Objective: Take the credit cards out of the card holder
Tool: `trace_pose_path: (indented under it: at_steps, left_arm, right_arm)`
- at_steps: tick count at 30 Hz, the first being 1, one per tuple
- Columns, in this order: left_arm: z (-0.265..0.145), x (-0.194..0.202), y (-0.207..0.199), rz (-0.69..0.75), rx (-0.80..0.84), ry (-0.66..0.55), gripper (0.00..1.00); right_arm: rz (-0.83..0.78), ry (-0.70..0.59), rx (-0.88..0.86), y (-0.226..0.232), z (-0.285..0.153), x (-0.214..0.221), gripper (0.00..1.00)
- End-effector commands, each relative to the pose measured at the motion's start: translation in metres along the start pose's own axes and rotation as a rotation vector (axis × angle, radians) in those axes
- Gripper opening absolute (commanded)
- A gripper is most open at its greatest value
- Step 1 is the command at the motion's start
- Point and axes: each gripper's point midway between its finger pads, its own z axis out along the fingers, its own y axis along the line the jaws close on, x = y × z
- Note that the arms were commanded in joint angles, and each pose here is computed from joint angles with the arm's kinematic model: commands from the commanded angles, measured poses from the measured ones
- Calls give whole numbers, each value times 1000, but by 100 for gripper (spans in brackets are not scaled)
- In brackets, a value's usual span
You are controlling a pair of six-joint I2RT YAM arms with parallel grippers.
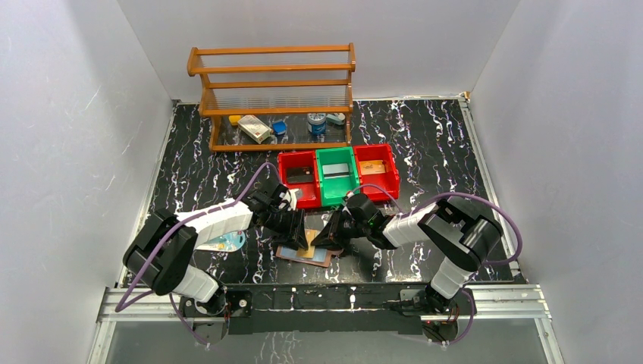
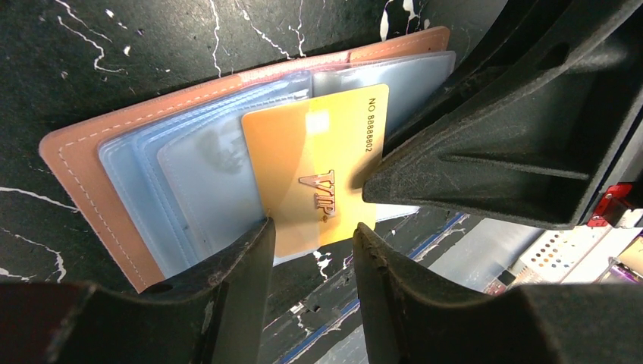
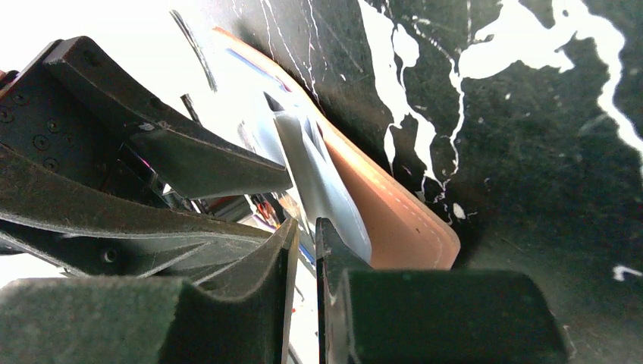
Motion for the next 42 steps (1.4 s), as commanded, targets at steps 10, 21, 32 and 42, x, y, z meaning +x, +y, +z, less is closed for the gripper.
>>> trace_pose_path:
  at_steps: [10, 21, 32, 42]
  left_arm:
    - [1, 21, 26, -23, -98, 44, 41]
    - [-2, 19, 24, -24, -96, 26, 41]
    - [-20, 3, 8, 4, -73, -56, 45]
    - [-86, -40, 12, 19, -199, -464, 64]
  right_arm:
    - [-86, -17, -76, 29, 17, -5, 21]
    - [-94, -49, -39, 20, 5, -2, 4]
    - [-158, -144, 28, 23, -21, -10, 0]
    - [-302, -333, 58, 45, -68, -30, 0]
